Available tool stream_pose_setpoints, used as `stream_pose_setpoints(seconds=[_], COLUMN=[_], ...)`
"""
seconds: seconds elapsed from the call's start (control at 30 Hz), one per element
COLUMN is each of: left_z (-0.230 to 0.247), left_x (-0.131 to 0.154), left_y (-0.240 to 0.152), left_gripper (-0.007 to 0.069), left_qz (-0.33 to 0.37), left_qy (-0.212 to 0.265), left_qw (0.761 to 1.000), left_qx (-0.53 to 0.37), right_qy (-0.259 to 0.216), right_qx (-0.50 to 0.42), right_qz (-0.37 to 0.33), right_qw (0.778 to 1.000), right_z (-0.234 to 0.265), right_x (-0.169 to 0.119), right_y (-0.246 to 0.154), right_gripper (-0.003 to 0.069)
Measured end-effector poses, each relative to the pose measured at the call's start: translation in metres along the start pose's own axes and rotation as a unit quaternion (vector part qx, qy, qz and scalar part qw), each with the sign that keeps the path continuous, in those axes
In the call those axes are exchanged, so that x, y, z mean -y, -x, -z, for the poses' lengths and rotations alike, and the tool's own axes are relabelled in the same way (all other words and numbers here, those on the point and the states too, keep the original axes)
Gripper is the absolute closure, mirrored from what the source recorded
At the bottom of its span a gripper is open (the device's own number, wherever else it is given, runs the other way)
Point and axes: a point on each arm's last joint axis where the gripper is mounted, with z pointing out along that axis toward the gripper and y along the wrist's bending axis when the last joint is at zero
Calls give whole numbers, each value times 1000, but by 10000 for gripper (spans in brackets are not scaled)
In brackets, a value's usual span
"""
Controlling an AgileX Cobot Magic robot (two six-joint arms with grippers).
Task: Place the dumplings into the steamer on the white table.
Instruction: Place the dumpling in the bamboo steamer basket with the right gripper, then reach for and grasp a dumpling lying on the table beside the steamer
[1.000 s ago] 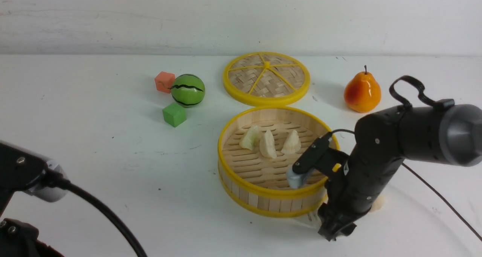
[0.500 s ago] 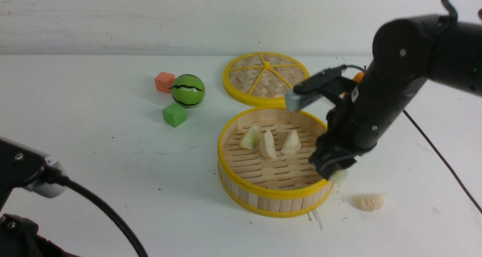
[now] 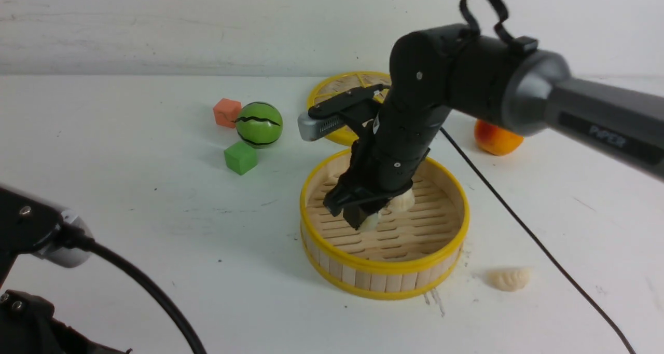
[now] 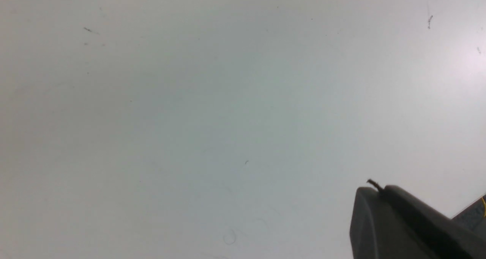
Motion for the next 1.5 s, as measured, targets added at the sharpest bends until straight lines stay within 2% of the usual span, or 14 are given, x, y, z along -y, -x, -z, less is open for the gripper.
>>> stream_pose_setpoints(seconds=[0.17, 0.27, 0.4, 0.5, 0.67, 0.8, 0.87, 0.93, 1.03, 1.17, 1.3, 1.33, 1.37, 1.5], left_z=[0, 0, 0, 0, 0, 0, 0, 0, 0, 0, 0, 0, 0, 0], left_x=[0, 0, -1, -1, -1, -1, -1, -1, -1, -1, -1, -1, -1, -1], left_y=[-2, -3, -3, -4, -4, -4, -4, -4, -4, -5, -5, -5, -5, -5], left_gripper=[629, 627, 621, 620, 615, 611, 611, 611, 608, 605, 603, 601, 601, 597], left_qz=[0, 0, 0, 0, 0, 0, 0, 0, 0, 0, 0, 0, 0, 0], left_qy=[2, 3, 4, 4, 4, 4, 4, 4, 5, 5, 5, 5, 5, 5], left_qw=[1000, 1000, 1000, 1000, 1000, 1000, 1000, 1000, 1000, 1000, 1000, 1000, 1000, 1000], left_qx=[-11, -17, -19, -20, -20, -21, -23, -24, -25, -25, -25, -25, -25, -25], right_qy=[-15, -15, -13, -14, -39, -67, -76, -80, -97, -109, -109, -105, -105, -104], right_qx=[-26, -35, -43, -61, -13, 19, 24, 15, -19, -65, -77, -74, -72, -52], right_qz=[-26, -33, -32, -23, 9, 15, -5, -22, -91, -147, -115, -75, -75, 39], right_qw=[999, 999, 998, 998, 999, 997, 997, 996, 991, 981, 984, 989, 989, 992], right_z=[-32, -42, -34, -10, 56, 105, 128, 130, 131, 103, 83, 76, 75, 60], right_x=[7, 8, 7, 4, 1, 2, 8, 16, 45, 77, 87, 88, 88, 93], right_y=[-1, -3, 0, 2, 6, -7, -25, -36, -71, -111, -127, -128, -128, -119], right_gripper=[371, 290, 192, 160, 152, 152, 153, 153, 153, 153, 153, 153, 153, 153])
